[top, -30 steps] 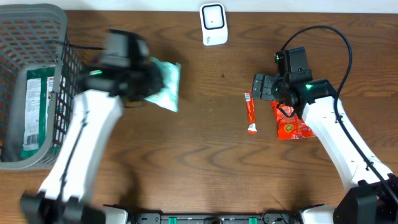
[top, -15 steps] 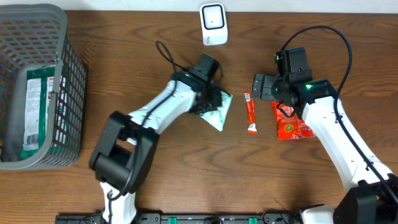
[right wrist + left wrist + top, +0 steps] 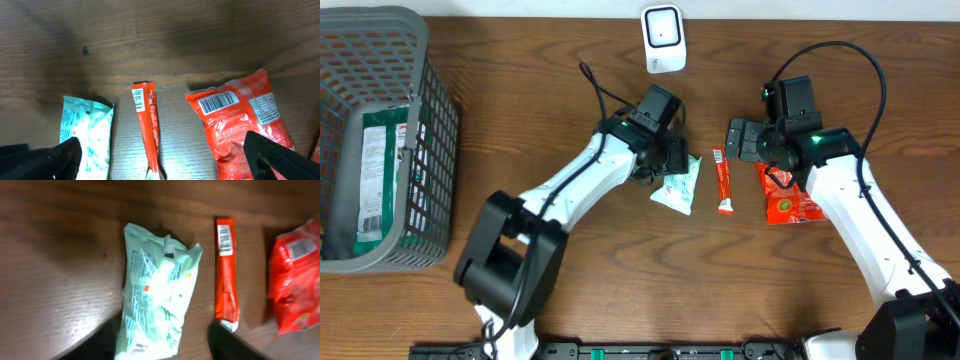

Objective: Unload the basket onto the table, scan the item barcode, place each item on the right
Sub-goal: 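Lift the wipes pack out and carry it to table center, then lower the wipes pack beside the red stick and open the left gripper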

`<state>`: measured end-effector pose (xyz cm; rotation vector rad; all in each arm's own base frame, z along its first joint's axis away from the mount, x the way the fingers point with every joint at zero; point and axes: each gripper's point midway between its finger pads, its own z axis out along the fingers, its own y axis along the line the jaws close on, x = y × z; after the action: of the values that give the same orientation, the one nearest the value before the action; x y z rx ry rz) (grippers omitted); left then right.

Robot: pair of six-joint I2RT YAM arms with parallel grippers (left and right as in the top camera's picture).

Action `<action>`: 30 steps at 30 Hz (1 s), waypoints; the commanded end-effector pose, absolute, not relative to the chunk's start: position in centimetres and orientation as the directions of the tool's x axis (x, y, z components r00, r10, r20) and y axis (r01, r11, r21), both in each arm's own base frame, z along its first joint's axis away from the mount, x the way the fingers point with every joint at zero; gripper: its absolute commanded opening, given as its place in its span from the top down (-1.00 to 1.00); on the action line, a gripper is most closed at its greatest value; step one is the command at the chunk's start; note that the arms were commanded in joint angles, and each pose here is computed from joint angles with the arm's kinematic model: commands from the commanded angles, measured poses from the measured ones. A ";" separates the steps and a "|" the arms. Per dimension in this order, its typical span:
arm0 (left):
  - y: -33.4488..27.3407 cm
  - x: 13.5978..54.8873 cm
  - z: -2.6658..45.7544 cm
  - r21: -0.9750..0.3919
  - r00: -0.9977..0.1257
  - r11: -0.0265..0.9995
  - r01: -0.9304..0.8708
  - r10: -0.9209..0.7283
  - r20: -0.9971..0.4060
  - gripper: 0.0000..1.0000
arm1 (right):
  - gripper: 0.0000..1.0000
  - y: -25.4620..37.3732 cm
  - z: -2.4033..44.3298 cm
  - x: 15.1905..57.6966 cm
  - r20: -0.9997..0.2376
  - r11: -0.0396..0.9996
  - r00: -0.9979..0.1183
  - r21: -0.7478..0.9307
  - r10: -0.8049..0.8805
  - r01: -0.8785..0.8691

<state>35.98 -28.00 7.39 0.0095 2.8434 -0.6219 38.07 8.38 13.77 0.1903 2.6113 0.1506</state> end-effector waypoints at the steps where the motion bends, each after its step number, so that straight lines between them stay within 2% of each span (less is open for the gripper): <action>1: -27.1 36.1 8.4 -0.361 -0.963 0.926 0.114 0.014 -0.268 0.54 | -0.99 8.1 13.8 38.2 -0.491 0.987 -0.858 0.126 0.153 0.104; 2: -27.0 35.6 8.0 -0.348 -0.966 0.929 0.126 0.036 -0.255 0.83 | -0.99 8.1 13.8 38.2 -0.491 0.987 -0.858 0.126 0.153 0.104; 3: -27.0 35.3 7.7 -0.341 -0.967 0.930 0.137 0.050 -0.251 0.85 | -0.99 8.1 13.8 38.2 -0.491 0.987 -0.858 0.126 0.153 0.104; 11: -26.6 32.7 3.7 -0.292 -0.982 0.945 0.146 0.102 -0.159 0.85 | -0.98 8.1 13.8 38.2 -0.491 0.987 -0.858 0.126 0.153 0.104; 21: -25.5 31.3 -0.1 -0.239 -0.991 0.963 0.124 0.110 -0.071 0.80 | -0.98 8.1 13.8 38.2 -0.491 0.987 -0.858 0.126 0.153 0.104; 25: -25.6 31.5 0.5 -0.248 -0.990 0.960 0.127 0.109 -0.085 0.81 | -0.99 8.1 13.8 38.2 -0.491 0.987 -0.858 0.126 0.153 0.104; 30: -26.4 32.6 4.9 -0.297 -0.977 0.943 0.153 0.100 -0.186 0.78 | -0.99 8.1 13.8 38.2 -0.491 0.987 -0.858 0.126 0.153 0.104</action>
<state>31.59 -26.14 1.55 0.1756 3.0232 -0.4376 38.07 8.38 13.77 0.1903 2.6113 0.1506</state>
